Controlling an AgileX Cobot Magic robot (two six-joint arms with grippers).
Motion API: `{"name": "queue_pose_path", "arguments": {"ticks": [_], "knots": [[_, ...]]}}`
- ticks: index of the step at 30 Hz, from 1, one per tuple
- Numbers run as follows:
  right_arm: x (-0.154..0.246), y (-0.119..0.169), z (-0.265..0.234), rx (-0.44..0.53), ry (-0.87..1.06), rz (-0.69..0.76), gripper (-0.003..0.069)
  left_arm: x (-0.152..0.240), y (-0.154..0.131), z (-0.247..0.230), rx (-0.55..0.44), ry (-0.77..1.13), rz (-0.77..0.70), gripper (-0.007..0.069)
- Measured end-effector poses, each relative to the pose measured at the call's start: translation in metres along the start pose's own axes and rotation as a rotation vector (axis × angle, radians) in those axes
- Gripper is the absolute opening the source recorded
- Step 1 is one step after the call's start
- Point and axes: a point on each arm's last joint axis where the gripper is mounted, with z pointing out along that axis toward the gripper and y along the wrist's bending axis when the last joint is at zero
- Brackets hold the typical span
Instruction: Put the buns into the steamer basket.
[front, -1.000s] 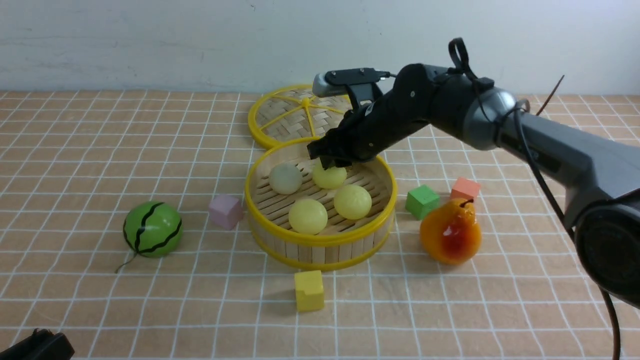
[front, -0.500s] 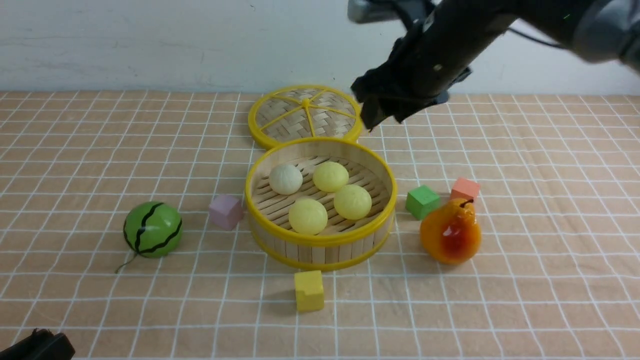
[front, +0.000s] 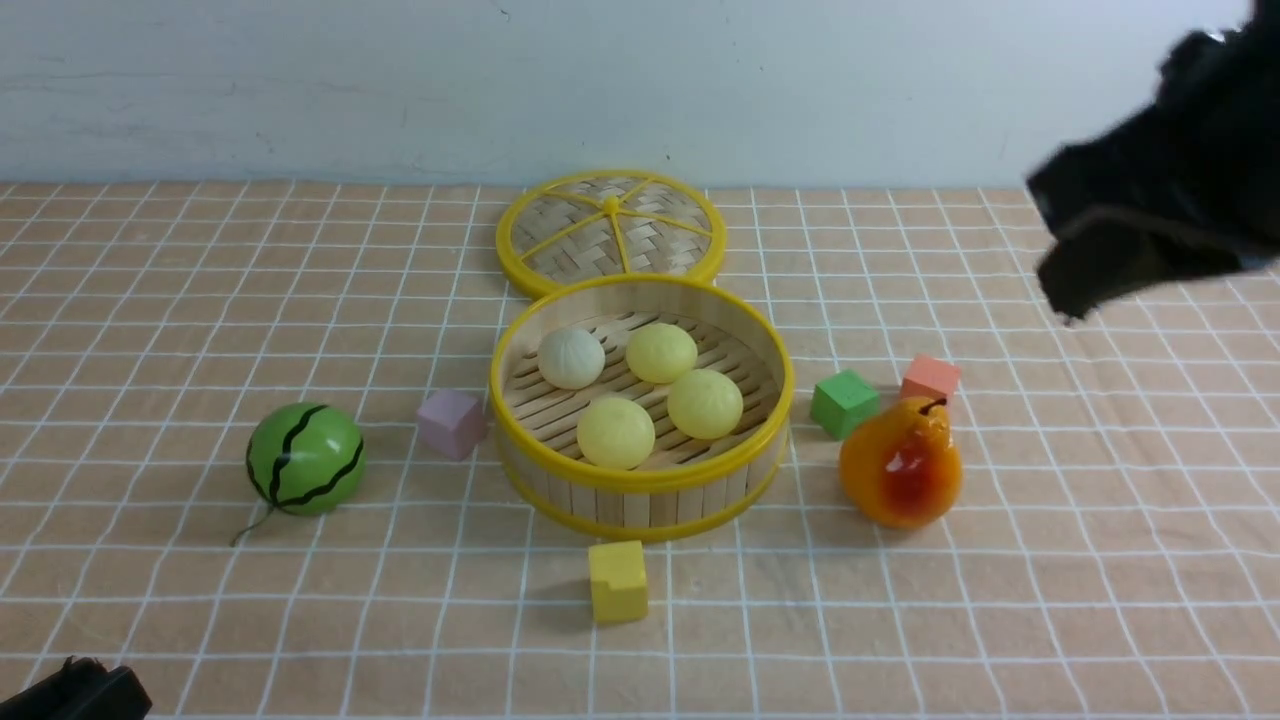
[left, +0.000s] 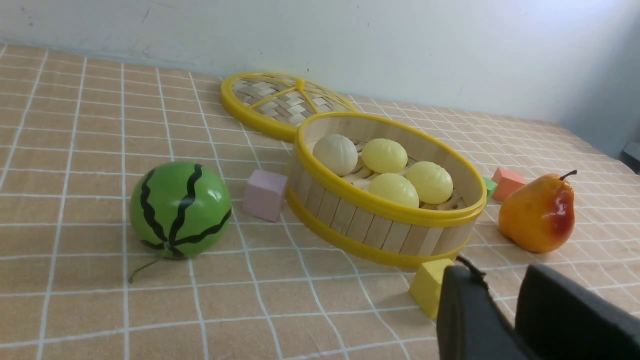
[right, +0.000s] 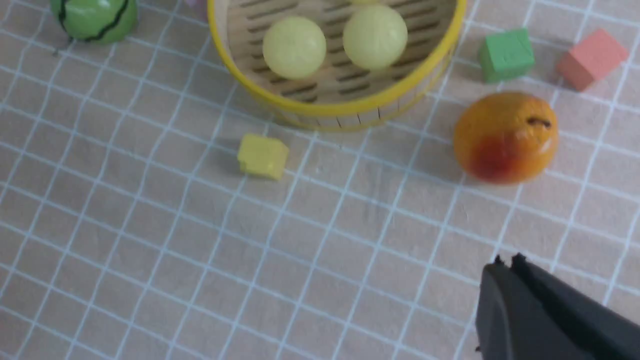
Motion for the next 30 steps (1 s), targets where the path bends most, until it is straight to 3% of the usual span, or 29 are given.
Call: {"name": "queue_pose_path", "arguments": {"ticks": [6,17,19,24,30], "knots": [[0.072,-0.002,-0.045,-0.012,-0.06,-0.006,-0.0013,0.0,0.0,0.0,0.0,0.0,0.0,0.016],[0.143,-0.007,-0.107,0.024,-0.296,-0.04,-0.001,0.0,0.0,0.0,0.0,0.0,0.0,0.0165],[0.161,-0.013,-0.102,0.062,-0.341,-0.026,-0.001,0.0,0.0,0.0,0.0,0.0,0.0,0.0166],[0.21,-0.042,-0.034,0.243,-0.57,0.003,-0.001,0.0,0.0,0.0,0.0,0.0,0.0,0.0174],[0.264,-0.068,0.043,0.354,-0.699,0.011,-0.001,0.0,0.0,0.0,0.0,0.0,0.0,0.0176]]}}
